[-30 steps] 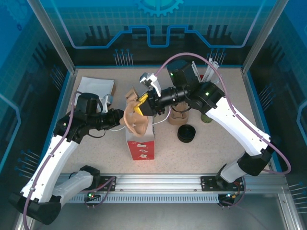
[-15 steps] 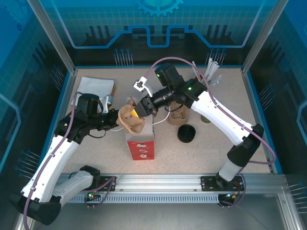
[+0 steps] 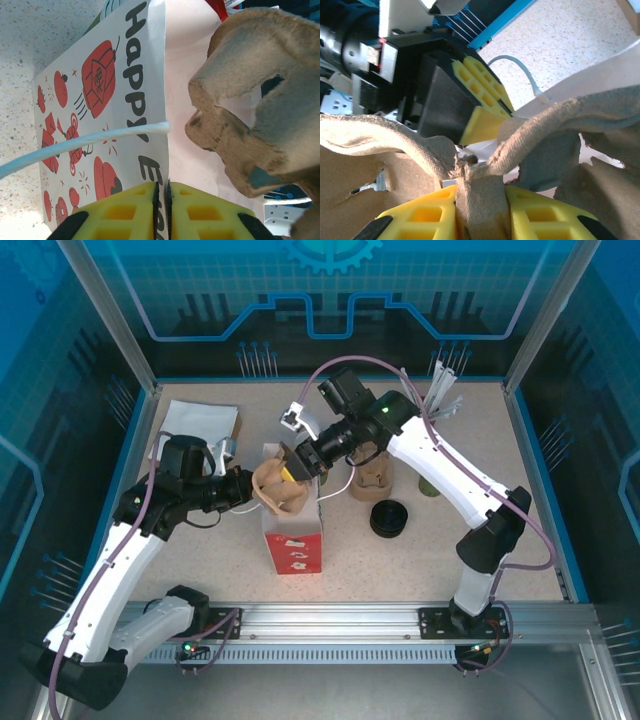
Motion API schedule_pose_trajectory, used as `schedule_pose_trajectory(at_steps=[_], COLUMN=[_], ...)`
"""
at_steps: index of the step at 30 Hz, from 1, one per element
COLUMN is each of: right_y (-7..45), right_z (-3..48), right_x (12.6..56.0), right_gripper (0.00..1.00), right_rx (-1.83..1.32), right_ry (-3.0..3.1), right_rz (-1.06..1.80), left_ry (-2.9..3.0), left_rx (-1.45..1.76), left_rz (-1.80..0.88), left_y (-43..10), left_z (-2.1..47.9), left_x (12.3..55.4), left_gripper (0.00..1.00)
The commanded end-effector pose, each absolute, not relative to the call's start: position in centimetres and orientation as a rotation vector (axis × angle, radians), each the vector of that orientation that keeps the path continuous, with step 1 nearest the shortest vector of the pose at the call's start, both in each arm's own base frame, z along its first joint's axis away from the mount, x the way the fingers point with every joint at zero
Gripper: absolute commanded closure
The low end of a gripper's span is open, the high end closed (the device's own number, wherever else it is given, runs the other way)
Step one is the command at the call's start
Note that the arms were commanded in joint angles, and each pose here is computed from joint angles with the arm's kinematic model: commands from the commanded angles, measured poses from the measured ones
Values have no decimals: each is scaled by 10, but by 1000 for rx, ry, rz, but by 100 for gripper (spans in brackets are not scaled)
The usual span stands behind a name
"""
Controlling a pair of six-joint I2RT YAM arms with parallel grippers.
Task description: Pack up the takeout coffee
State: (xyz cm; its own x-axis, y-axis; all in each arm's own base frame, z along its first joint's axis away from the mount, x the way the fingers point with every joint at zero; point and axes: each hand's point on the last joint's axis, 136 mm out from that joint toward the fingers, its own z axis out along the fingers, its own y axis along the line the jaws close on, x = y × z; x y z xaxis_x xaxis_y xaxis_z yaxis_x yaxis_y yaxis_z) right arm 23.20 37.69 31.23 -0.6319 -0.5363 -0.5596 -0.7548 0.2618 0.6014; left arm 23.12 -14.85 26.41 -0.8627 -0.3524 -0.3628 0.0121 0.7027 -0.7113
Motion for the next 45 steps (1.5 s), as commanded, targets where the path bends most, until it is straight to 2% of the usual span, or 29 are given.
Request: schedule_pose_trajectory(at_steps=[1, 7, 13, 30, 45], right_y=[368, 365, 362, 352, 348], right_z=[304, 293, 285, 258, 246], right_x=[236, 241, 247, 250, 243], right_gripper=[75, 75, 75, 75, 75], right_rx=[-1237, -1265, -1265, -1346, -1491], right_ry=[2333, 2377, 2406, 2472, 2451], right_rz=[1205, 1076, 960, 688, 486], left_ry=[2423, 2406, 2404, 2386, 2394], left_rx=[-219, -192, -163, -131, -150], left_rz=[-1034, -1046, -1060, -1091, -1058], left_y=[-150, -152, -154, -158, -159], left_z=[264, 269, 271, 280, 284], left_x=[229, 230, 228, 227, 244], left_gripper=[89, 97, 100, 100, 100])
